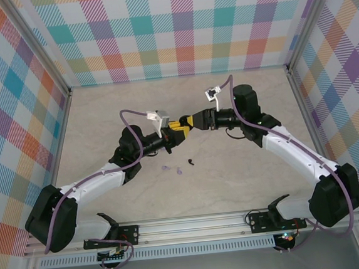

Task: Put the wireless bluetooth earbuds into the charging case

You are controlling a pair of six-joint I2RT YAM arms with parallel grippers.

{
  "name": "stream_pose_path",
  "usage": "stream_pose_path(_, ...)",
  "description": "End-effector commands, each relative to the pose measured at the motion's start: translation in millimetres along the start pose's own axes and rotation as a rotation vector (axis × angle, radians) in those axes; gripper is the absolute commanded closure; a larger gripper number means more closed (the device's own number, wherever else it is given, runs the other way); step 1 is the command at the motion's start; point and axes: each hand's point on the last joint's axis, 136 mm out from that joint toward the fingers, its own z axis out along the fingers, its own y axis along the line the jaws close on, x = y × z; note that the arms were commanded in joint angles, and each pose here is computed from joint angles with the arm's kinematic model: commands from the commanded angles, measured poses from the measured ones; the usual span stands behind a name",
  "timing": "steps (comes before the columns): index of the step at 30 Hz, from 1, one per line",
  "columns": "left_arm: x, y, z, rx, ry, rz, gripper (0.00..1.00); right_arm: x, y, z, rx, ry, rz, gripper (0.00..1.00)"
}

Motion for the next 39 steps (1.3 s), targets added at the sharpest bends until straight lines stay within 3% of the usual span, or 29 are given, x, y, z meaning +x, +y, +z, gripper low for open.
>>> stream_pose_path(1, -15, -12, -5, 0.017, -0.031, 0.051, 0.92, -2, 3, -8, 0.041, -0.015, -0.039, 0.44)
stream_pose_path(9, -11, -15, -16, -0.006, -0.006, 0.071, 0.92, 1, -34, -25, 0.303, -0.026, -0.034, 0.42)
stream_pose_path(15, -11, -24, -28, 0.000, 0.018, 0.092, 0.92, 24, -75, -30, 0.492, 0.080, 0.021, 0.42)
stream_pose_path(29, -27, -42, -48, 0.010, 0.030, 0.129, 0.92, 96, -106, 14, 0.432, 0.364, 0.129, 0.45)
stream_pose_path(39, -30, -47, -52, 0.017, 0.043, 0.125, 0.92, 141, -126, 56, 0.534, 0.587, 0.075, 0.47)
